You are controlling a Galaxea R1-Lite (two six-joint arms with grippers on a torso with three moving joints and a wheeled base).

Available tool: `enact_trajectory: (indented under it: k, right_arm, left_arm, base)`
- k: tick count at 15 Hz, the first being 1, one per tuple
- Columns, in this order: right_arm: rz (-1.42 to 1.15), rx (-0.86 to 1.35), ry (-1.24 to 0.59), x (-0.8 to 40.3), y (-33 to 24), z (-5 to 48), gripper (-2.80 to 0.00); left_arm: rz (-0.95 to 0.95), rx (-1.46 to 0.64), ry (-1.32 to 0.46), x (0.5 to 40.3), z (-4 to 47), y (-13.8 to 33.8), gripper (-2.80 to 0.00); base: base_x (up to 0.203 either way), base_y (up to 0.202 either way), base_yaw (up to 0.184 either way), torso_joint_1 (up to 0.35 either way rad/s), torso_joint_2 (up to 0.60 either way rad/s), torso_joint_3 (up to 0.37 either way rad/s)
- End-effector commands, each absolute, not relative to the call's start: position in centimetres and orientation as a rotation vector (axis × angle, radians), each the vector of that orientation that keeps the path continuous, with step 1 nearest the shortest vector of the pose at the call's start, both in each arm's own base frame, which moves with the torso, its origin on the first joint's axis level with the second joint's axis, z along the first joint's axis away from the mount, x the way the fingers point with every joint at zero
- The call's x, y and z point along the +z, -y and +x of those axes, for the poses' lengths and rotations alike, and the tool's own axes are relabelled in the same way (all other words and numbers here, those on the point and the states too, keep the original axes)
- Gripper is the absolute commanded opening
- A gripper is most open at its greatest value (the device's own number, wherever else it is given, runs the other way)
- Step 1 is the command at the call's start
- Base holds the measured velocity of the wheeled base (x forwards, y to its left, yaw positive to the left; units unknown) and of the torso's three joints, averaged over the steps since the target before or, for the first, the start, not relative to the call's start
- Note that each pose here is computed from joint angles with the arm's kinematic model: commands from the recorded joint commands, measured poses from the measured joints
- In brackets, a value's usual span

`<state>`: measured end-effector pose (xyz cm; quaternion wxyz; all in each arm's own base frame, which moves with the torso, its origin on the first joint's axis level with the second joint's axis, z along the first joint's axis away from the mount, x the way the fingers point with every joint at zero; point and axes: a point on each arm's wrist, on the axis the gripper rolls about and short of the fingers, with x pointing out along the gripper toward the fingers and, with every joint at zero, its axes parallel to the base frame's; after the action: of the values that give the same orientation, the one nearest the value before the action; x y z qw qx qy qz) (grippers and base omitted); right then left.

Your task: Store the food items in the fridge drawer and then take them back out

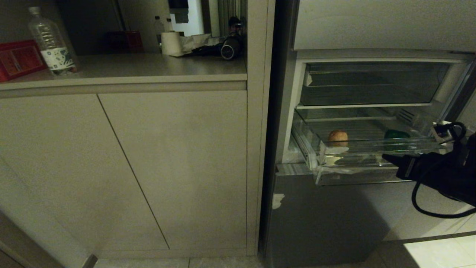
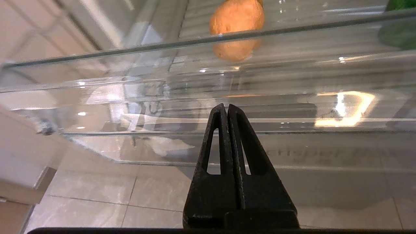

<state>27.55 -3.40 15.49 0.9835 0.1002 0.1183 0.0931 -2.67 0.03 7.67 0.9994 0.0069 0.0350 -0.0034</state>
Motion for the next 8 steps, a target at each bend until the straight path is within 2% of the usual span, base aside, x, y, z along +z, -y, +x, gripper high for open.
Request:
enact_trajectory:
  k: [1,8]
  right_arm:
    - [0.213,0.187,-0.277,13.8,3.8,30.6,-2.80]
    - [0.188,0.244,-0.190,11.1,3.4,40.4,-2.80]
  left_arm:
    - [0.014,-0.007,-0.071,7.7,-2.7,0.0,-2.80]
    - [0.014,-0.007,-0.071,7.7,-2.7,0.0,-2.80]
  base:
    - [0.000,0.000,0.000,0.000,0.00,0.000]
    - [0.000,0.000,0.000,0.000,0.00,0.000]
